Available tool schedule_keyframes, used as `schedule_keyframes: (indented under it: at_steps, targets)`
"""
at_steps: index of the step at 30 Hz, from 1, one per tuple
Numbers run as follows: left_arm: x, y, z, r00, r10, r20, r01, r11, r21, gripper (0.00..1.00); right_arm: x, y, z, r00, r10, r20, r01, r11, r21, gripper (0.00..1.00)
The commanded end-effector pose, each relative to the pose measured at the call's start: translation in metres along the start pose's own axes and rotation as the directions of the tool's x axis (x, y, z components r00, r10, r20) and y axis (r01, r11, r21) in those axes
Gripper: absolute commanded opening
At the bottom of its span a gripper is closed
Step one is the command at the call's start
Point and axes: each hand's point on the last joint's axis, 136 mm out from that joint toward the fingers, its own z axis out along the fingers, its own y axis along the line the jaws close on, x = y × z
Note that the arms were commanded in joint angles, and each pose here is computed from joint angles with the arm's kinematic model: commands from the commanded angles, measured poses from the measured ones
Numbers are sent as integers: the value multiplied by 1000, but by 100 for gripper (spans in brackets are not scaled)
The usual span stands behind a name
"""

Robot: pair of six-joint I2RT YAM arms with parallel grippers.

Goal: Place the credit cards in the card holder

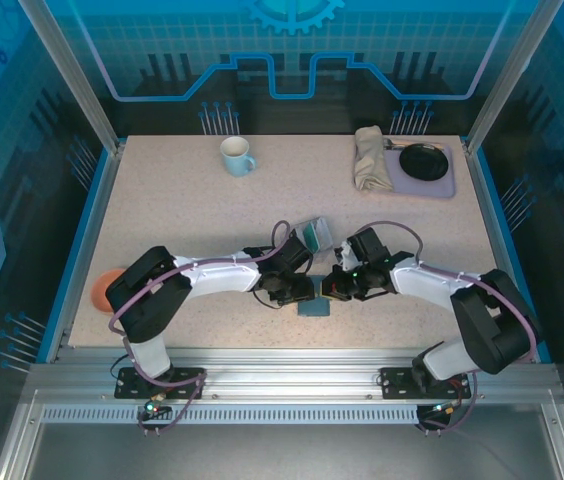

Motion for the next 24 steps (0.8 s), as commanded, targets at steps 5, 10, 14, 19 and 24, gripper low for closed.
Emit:
schedule_keyframes:
  at_steps: [5, 10, 14, 19, 24]
  targets:
    - [2, 3, 5, 1000, 2, -21, -2, 1000, 10, 34, -6, 10, 7, 1000, 0, 5, 0, 1000, -11, 2]
    - [2, 3, 4, 1000, 3, -20, -3, 1000, 12, 31, -7, 10, 7, 1000, 3, 10, -3, 1000, -10, 2]
    - [3, 3, 4, 1000, 3, -21, -3, 1000, 12, 29, -7, 10, 8, 1000, 3, 4, -3, 1000, -9, 2]
    - [3, 2, 4, 1000, 4, -19, -4, 1000, 17, 28, -7, 12, 9, 1000, 2, -1, -2, 1000, -15, 2]
    - [2, 2, 4, 1000, 5, -20, -4, 1000, 17, 27, -7, 11, 12, 1000, 3, -13, -3, 1000, -9, 2]
